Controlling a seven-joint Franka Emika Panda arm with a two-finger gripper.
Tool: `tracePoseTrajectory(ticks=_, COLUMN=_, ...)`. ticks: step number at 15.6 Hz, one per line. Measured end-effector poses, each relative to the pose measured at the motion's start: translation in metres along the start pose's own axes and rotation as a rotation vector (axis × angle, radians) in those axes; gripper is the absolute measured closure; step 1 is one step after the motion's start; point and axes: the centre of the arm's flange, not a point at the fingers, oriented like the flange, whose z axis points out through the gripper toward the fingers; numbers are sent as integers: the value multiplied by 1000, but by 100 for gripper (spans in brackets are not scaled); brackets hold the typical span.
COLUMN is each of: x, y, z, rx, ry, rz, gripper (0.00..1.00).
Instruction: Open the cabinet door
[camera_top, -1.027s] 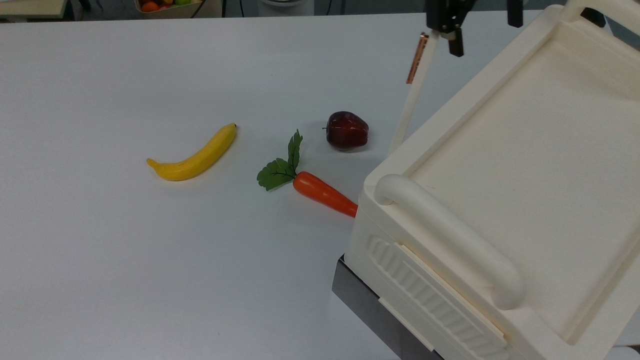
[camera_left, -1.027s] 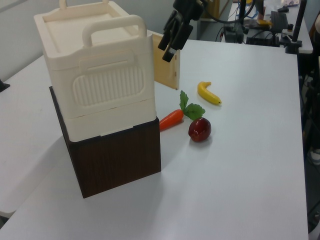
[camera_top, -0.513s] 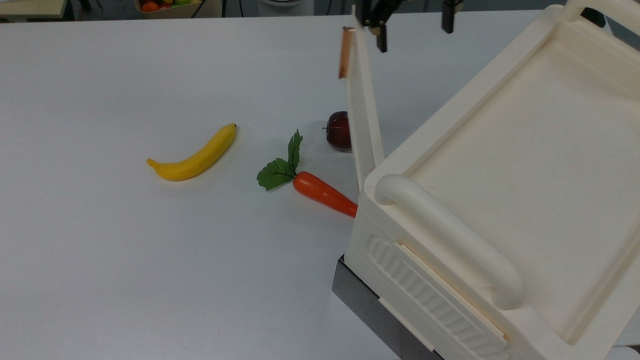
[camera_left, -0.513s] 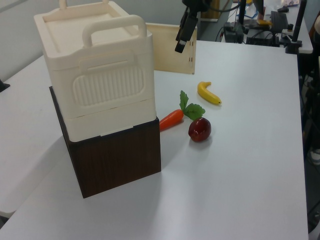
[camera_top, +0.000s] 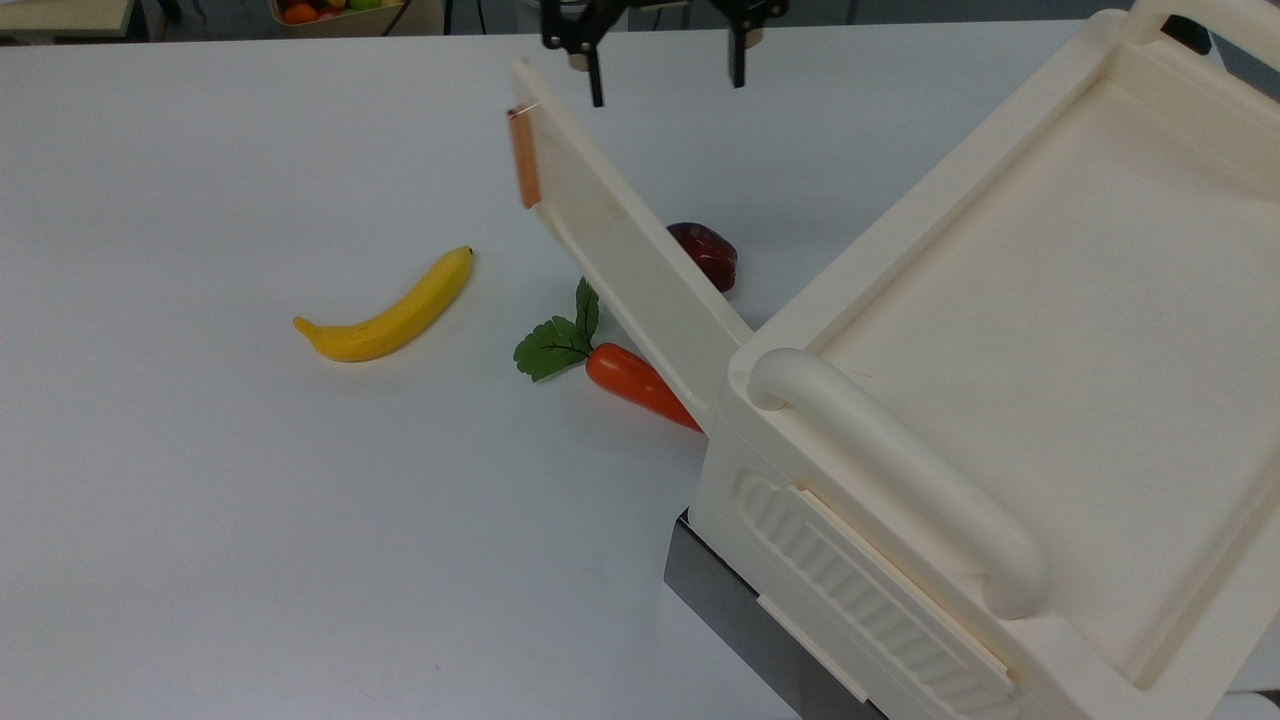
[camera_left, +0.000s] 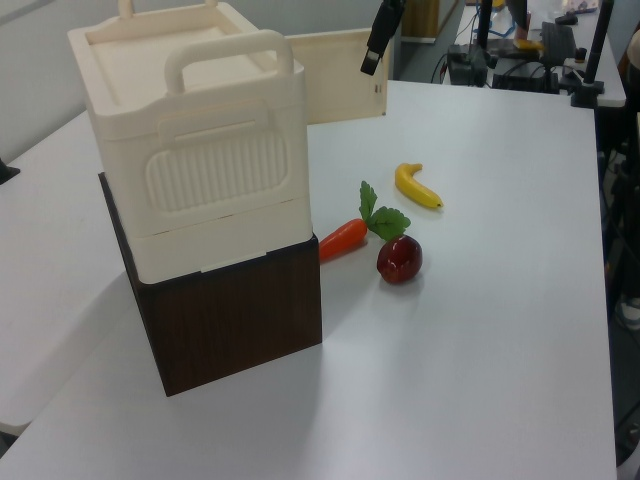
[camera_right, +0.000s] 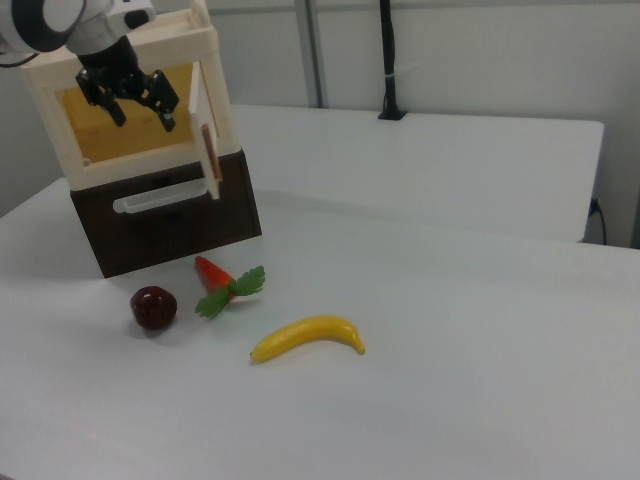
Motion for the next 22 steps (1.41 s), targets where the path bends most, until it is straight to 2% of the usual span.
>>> tracePoseTrajectory(ticks=5, x=-1, y=32, z=0, rx=-43, ry=-6, rz=35, gripper=0)
tracePoseTrajectory(ticks=7, x=-4, y=35, z=5, rx=-57, ry=-37, rz=36, gripper=0)
tracePoseTrajectory(ticks=15, x=-43, y=54, z=45, rx=-75, ry=-322, rz=70, gripper=0)
tracePoseTrajectory(ticks=18, x=-54, y=77, z=51, rx=-100, ry=-352, rz=104, gripper=0)
tracePoseTrajectory(ticks=22, x=-65, y=107, z=38, rx=-113, ry=-345, rz=157, gripper=0)
